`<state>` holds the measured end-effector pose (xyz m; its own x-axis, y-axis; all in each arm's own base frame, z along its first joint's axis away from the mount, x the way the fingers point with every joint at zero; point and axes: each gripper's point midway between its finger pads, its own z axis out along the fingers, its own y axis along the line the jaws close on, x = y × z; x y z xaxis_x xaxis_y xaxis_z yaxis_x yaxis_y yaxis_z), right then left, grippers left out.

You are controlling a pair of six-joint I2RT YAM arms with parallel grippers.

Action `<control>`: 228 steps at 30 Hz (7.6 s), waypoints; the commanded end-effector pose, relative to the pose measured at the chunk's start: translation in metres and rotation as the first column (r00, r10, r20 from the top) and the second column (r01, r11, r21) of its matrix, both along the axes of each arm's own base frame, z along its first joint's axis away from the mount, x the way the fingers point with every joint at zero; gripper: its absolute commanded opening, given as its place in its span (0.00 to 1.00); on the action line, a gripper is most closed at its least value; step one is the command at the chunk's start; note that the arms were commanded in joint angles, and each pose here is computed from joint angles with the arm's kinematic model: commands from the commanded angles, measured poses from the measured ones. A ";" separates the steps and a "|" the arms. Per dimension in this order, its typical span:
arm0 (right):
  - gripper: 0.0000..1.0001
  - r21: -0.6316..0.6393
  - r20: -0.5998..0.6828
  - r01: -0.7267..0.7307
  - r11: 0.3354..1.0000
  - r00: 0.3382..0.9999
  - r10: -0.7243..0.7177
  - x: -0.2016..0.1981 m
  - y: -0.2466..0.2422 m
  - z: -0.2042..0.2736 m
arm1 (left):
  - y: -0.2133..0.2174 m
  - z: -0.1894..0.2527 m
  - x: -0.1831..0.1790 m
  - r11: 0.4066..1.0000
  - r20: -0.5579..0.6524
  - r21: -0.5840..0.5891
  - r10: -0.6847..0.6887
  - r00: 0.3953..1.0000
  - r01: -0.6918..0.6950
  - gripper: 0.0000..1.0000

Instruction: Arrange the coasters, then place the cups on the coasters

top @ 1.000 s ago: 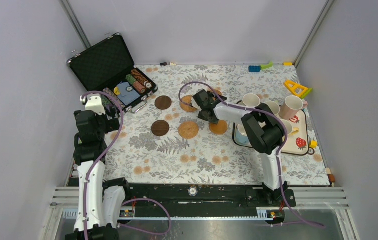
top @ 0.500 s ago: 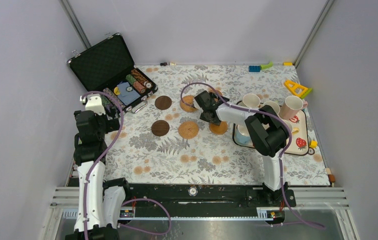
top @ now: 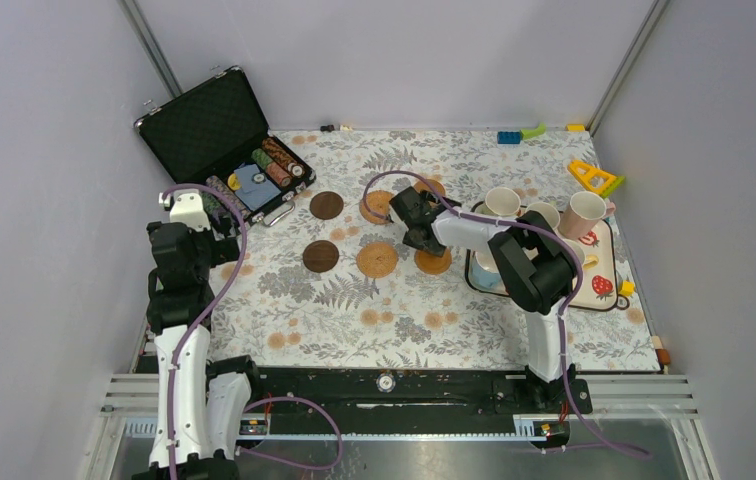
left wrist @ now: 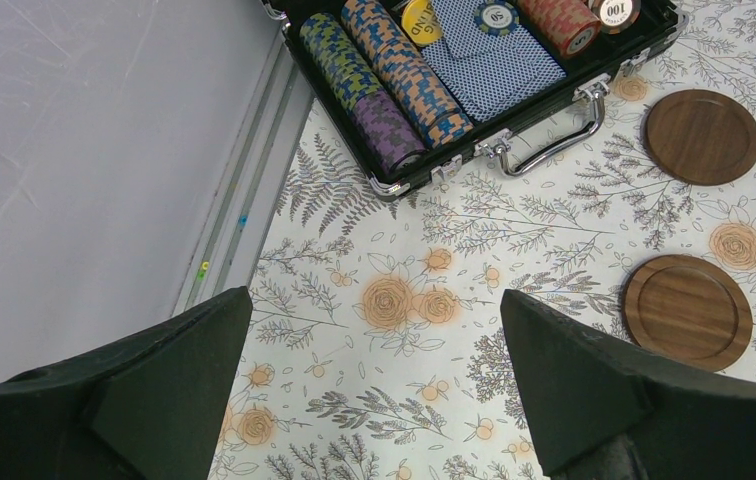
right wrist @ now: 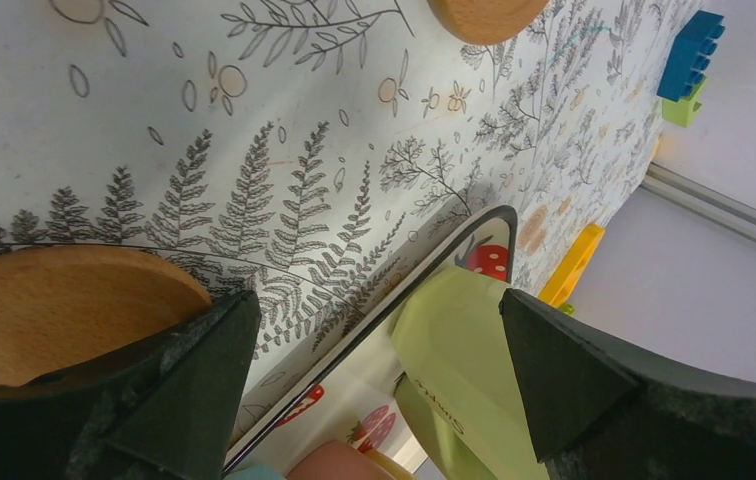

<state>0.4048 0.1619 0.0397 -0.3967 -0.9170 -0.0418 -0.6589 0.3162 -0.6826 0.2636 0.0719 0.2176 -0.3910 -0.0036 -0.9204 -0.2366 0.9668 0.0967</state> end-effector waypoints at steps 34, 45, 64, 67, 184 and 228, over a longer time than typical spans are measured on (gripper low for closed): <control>0.98 0.166 -0.133 -0.167 0.972 0.973 0.190 -0.042 0.061 0.011 | -0.001 0.012 0.003 1.000 0.042 0.003 -0.011 0.999 0.011 0.99; 0.98 0.148 -0.157 -0.176 0.973 0.967 0.199 -0.045 0.059 0.012 | -0.001 0.012 0.003 1.000 0.043 0.003 -0.013 0.999 0.012 0.99; 0.98 0.106 0.201 -0.091 0.990 0.977 0.068 0.069 0.060 0.118 | 0.000 0.012 0.002 1.000 0.044 0.005 -0.006 0.999 0.006 0.99; 0.98 0.053 0.219 -0.064 0.997 0.974 0.051 0.097 0.054 0.114 | 0.000 0.010 0.003 1.000 0.038 0.005 -0.007 0.999 0.007 0.99; 0.98 0.230 0.211 -0.105 0.968 0.976 0.055 0.080 0.044 0.109 | 0.000 0.009 0.004 1.000 0.037 0.006 -0.009 0.999 0.009 0.99; 0.98 0.425 -0.367 0.138 0.895 0.930 0.031 -0.179 -0.282 0.102 | 0.001 0.002 0.008 1.000 -0.006 -0.015 -0.002 1.000 0.002 0.99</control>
<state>0.2218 -0.1212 0.1515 -0.6236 -0.7256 -0.2909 -0.7042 0.6830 -0.1940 0.2644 0.0706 0.1998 -0.4557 -0.0216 -0.8899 -0.2238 0.9704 0.0910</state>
